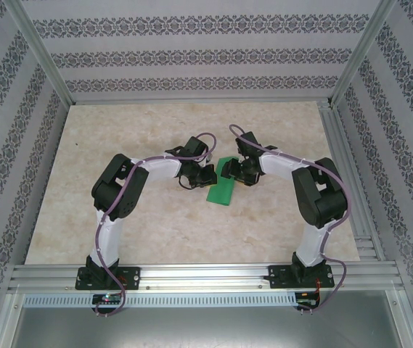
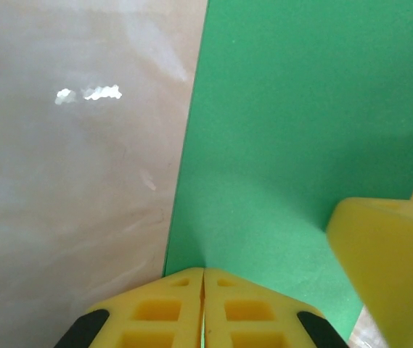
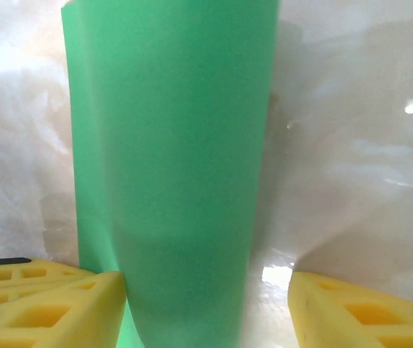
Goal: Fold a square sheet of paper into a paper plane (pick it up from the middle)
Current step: Hold the square sheet of paper at the center of the table, then fold the square sheet of paper in half at the center of the table.
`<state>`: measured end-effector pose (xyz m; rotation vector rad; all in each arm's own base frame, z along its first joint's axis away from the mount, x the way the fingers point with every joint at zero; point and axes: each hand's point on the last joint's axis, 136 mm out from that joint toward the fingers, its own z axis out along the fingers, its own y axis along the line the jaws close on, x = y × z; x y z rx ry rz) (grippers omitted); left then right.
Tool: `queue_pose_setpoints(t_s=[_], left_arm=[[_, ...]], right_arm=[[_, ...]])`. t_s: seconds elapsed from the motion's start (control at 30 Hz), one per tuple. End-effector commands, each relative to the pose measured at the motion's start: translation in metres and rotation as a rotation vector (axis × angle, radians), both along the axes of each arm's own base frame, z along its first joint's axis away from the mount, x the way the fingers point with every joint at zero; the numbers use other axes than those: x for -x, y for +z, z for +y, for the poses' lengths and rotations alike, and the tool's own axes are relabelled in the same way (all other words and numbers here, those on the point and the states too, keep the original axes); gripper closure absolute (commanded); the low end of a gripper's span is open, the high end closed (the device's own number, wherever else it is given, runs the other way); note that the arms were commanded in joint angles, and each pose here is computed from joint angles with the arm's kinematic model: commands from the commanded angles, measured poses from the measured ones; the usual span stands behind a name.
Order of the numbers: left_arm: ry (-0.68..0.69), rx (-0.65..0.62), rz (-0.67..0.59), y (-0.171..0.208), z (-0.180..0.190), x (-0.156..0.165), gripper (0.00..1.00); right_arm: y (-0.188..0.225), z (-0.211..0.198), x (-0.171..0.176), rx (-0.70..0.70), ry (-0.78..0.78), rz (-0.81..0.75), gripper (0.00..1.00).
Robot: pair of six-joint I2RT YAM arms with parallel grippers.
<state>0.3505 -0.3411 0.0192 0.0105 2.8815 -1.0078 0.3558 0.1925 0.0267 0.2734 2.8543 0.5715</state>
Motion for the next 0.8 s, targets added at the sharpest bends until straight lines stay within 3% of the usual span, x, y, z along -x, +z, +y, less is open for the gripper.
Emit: queue_pose_setpoints(t_s=[0.0, 0.1, 0.33, 0.77], left_arm=[[-0.022, -0.136, 0.066, -0.039, 0.014, 0.021, 0.91], [-0.027, -0.139, 0.064, -0.040, 0.013, 0.021, 0.91], [-0.027, -0.153, 0.064, -0.041, 0.015, 0.021, 0.92], [-0.019, -0.166, 0.073, -0.045, 0.017, 0.023, 0.92]], right_arm=[[0.028, -0.007, -0.012, -0.045, -0.023, -0.111, 0.37], [0.041, 0.000, -0.009, -0.107, 0.003, -0.147, 0.40], [0.052, 0.036, 0.002, -0.325, 0.092, -0.163, 0.58], [-0.014, 0.018, 0.016, -0.223, 0.052, -0.014, 0.74]])
